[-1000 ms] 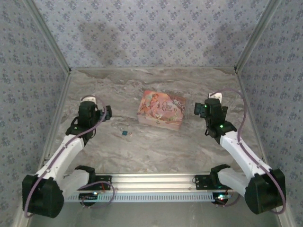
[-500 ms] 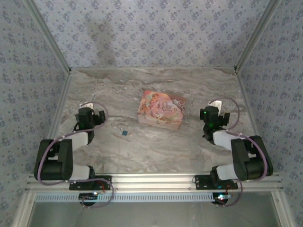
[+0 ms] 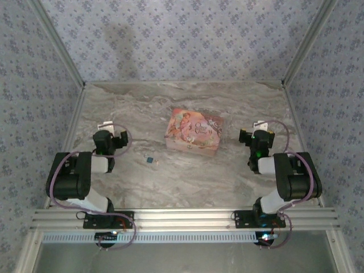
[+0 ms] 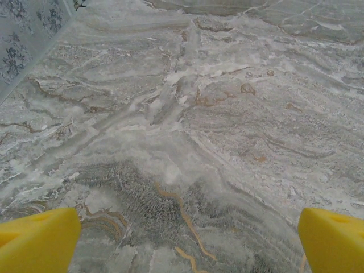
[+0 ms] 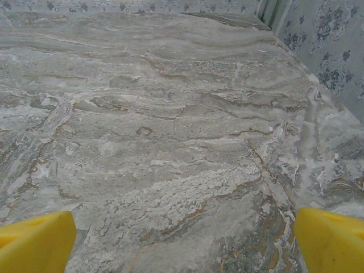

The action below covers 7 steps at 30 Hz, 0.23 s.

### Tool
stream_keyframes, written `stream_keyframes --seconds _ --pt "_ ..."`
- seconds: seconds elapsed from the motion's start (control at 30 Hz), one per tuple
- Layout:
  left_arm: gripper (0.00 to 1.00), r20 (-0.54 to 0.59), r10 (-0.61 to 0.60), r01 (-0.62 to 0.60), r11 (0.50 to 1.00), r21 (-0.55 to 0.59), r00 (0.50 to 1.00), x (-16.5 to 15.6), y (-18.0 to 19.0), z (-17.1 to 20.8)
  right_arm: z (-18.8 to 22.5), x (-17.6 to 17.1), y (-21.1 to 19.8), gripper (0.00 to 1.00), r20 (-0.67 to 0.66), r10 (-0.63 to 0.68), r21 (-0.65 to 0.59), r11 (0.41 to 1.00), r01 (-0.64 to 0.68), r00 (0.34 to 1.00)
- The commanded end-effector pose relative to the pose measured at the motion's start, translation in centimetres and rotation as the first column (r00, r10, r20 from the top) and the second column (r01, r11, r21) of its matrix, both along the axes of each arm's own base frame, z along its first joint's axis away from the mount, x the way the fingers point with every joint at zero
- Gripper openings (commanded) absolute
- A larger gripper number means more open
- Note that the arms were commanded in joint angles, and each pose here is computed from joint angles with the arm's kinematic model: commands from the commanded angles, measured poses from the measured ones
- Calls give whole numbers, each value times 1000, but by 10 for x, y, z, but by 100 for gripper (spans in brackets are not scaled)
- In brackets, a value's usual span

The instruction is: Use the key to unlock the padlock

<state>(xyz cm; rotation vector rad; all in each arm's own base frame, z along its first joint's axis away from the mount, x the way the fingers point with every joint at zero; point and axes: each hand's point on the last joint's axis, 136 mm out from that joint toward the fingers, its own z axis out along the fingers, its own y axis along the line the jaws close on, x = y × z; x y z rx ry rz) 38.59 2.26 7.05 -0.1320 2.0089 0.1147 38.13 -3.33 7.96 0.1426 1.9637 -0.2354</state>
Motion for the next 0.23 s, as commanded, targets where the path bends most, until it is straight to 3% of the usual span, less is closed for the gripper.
stream_keyframes --seconds 0.0,0.2 --pt "98 66 15 -15 1000 6 998 9 4 20 6 7 -1 100 15 31 31 999 -31 999" --pt "98 81 28 -32 999 40 996 7 2 22 7 6 -1 100 20 29 26 999 -29 999"
